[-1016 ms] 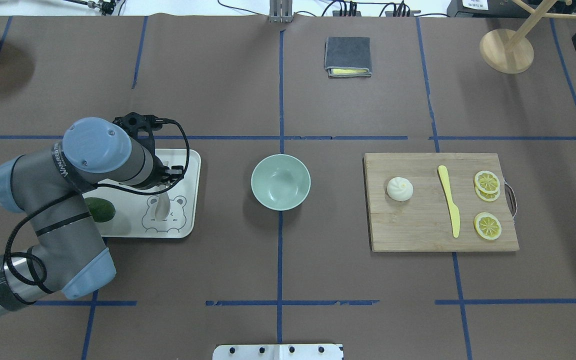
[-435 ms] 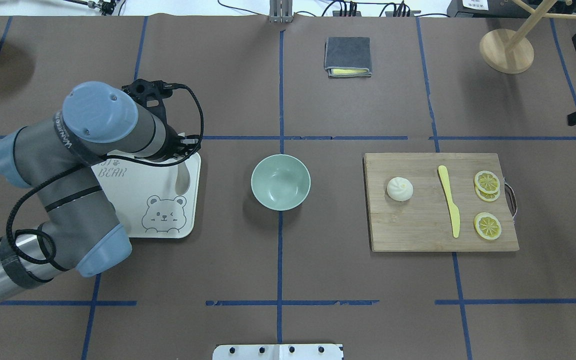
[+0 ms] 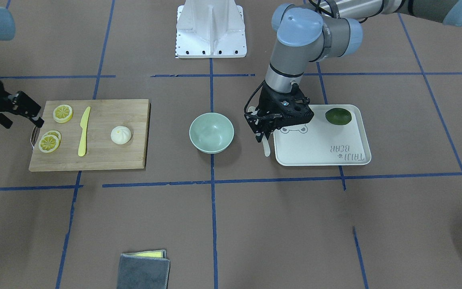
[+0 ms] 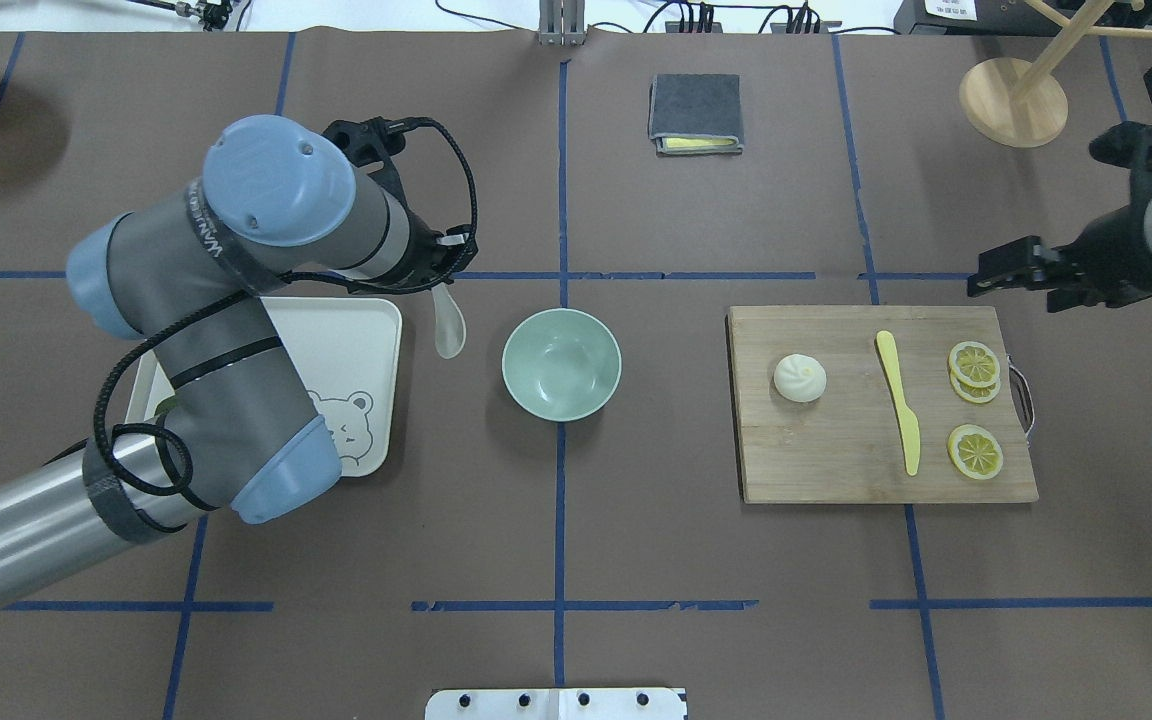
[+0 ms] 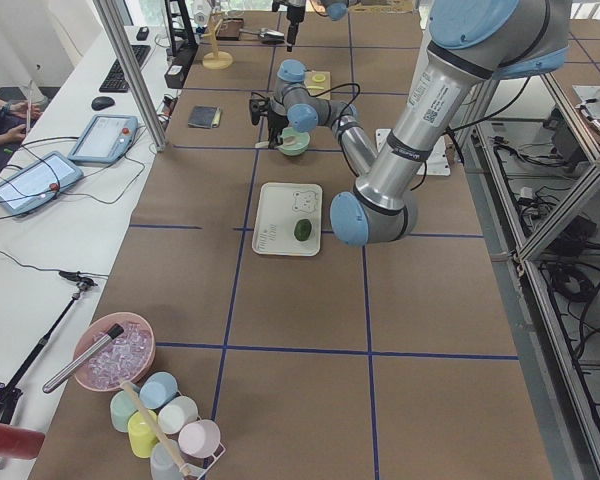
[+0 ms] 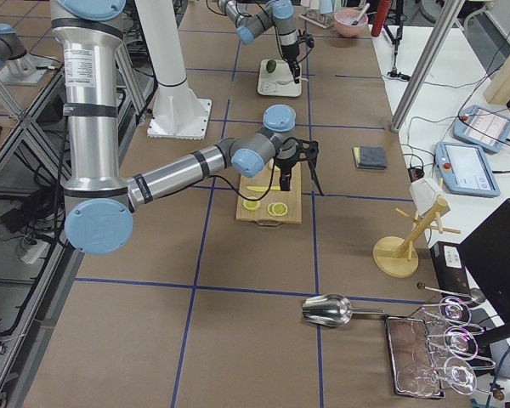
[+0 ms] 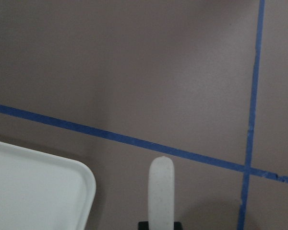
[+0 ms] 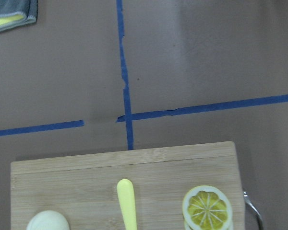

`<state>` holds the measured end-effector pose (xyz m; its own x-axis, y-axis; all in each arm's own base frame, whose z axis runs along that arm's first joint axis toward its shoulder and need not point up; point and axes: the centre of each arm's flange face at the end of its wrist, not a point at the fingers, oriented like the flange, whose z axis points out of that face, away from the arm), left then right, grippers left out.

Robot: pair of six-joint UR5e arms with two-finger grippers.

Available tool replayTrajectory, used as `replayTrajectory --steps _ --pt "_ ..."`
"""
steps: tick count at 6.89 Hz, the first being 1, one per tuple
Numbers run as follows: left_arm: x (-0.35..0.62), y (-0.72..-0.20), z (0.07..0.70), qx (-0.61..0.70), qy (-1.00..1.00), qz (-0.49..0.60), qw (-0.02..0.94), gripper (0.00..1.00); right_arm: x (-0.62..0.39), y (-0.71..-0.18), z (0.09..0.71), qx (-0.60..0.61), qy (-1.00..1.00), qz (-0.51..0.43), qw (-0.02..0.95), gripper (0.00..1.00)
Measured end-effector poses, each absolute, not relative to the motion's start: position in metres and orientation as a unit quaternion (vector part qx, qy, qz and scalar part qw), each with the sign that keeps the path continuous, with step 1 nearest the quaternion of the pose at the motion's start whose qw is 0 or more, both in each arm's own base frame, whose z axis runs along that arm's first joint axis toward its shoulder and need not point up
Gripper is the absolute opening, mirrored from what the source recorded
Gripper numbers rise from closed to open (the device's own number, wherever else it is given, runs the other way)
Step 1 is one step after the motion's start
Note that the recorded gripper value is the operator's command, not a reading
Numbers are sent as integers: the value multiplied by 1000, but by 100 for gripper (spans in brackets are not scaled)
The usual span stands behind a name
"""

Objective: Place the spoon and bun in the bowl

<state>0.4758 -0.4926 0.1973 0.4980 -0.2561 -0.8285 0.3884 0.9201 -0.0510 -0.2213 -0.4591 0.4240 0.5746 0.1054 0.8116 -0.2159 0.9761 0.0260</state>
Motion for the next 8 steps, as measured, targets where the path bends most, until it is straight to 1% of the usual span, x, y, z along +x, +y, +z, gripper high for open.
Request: replayTrajectory --steps 3,5,6,7,8 --pt "525 -499 183 51 487 -207 847 0 -294 -445 385 61 -465 81 880 100" --pt "556 -486 182 39 492 -199 847 0 -322 -436 374 60 -467 74 879 100" --pt "562 -481 180 37 494 -195 847 72 -331 -433 371 60 -465 71 880 100" --pt "565 -478 177 36 497 -192 846 100 -338 -433 367 59 -459 71 884 100" --pt "566 -477 173 37 500 -191 844 100 -348 -434 361 58 -450 70 888 100"
